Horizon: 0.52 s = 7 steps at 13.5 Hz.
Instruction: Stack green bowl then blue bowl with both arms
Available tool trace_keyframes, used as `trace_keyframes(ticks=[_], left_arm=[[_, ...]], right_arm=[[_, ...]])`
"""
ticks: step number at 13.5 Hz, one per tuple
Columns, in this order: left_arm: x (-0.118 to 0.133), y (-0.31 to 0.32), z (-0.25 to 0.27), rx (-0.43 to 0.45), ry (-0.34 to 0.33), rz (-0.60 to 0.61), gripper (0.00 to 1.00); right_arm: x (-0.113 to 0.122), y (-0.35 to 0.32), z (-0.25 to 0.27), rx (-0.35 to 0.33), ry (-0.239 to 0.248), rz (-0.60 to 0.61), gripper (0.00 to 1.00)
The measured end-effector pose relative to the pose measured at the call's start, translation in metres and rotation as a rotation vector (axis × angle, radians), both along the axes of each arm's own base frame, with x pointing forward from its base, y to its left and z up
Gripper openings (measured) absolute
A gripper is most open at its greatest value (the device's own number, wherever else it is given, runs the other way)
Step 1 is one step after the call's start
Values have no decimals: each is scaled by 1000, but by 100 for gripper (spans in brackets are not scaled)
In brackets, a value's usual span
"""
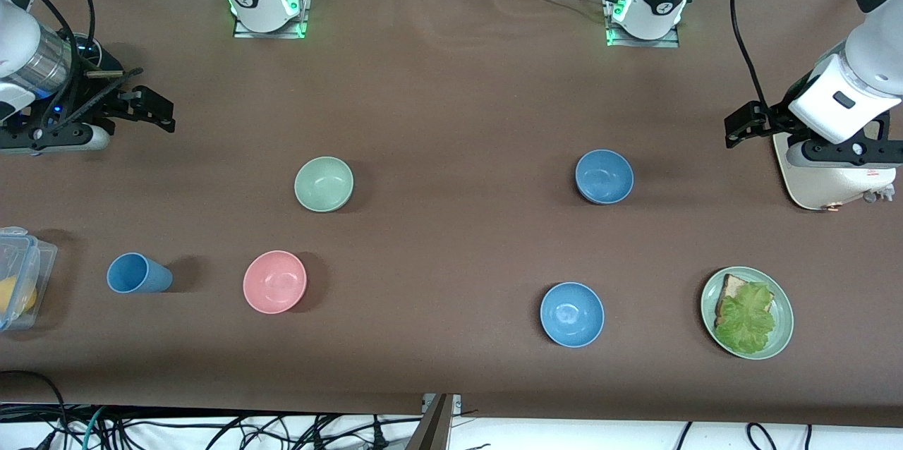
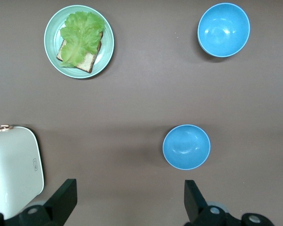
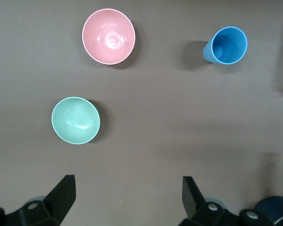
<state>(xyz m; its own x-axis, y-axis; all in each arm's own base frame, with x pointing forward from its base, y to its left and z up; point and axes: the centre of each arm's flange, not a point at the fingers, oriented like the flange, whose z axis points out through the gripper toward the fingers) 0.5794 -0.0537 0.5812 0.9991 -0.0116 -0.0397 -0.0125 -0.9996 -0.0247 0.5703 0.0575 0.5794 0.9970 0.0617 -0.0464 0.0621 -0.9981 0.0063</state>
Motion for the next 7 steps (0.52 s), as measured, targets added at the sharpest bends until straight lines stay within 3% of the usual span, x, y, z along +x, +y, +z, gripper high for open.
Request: trace_keyframes(ticks=[3, 7], left_arm=[[0, 0, 0, 0, 0, 0, 100], [0, 0, 0, 0, 0, 0, 100]], right_arm=[[1, 0, -2, 0, 3, 0, 100], [14, 5, -35, 5, 60, 17, 100]])
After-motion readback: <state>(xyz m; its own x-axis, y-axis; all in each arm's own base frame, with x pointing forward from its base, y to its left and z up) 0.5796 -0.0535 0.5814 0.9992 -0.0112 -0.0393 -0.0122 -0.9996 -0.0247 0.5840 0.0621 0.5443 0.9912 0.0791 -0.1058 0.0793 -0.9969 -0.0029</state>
